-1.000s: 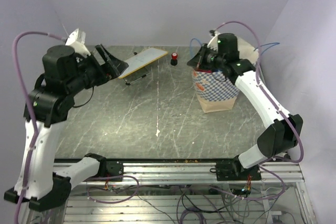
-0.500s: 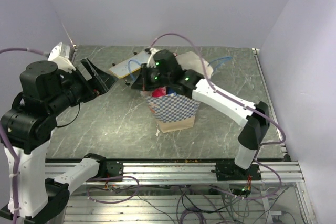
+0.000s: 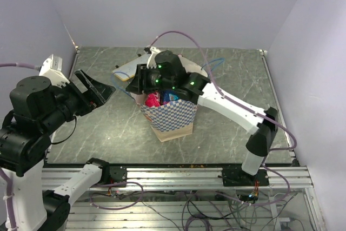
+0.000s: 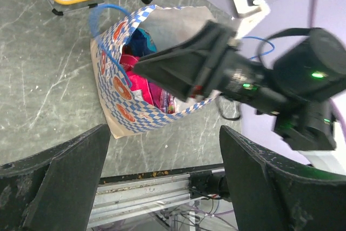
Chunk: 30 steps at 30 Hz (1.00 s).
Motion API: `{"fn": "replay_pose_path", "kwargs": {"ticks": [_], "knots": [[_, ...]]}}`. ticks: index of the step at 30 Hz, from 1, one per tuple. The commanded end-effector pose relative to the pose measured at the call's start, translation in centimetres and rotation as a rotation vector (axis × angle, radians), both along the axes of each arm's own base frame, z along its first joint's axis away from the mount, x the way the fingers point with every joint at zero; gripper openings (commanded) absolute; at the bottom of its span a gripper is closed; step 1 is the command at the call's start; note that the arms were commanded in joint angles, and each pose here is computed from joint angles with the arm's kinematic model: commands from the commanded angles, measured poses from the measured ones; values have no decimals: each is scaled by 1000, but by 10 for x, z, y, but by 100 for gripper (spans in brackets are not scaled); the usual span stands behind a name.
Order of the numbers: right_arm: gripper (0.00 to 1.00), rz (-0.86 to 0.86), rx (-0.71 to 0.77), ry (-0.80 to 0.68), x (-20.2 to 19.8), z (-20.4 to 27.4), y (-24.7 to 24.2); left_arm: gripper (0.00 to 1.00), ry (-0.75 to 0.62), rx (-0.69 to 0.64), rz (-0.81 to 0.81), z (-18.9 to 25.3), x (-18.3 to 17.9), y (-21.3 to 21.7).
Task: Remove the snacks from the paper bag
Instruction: Move the paper bag to the center of the board, then adjust the paper bag at the center of the board.
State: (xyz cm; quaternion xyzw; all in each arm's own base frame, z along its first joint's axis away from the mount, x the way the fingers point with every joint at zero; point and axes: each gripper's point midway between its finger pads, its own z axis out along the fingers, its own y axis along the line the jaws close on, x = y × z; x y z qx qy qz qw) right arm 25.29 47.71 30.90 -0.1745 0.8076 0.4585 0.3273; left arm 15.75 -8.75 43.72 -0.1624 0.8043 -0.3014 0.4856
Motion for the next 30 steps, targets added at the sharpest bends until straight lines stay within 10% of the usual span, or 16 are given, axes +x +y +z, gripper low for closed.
{"fn": "replay_pose_path", "kwargs": {"ticks": [1,16,30], "knots": [[43,-78,54,-136,10,60,-41,93,26,-20,17,-9,12,-3],[72,-515,-106,-370,42,109,-229,79,398,6,5,-128,64,-31],[87,-762,-290,-283,41,73,-294,61,448,20,-7,-151,127,-43]]}}
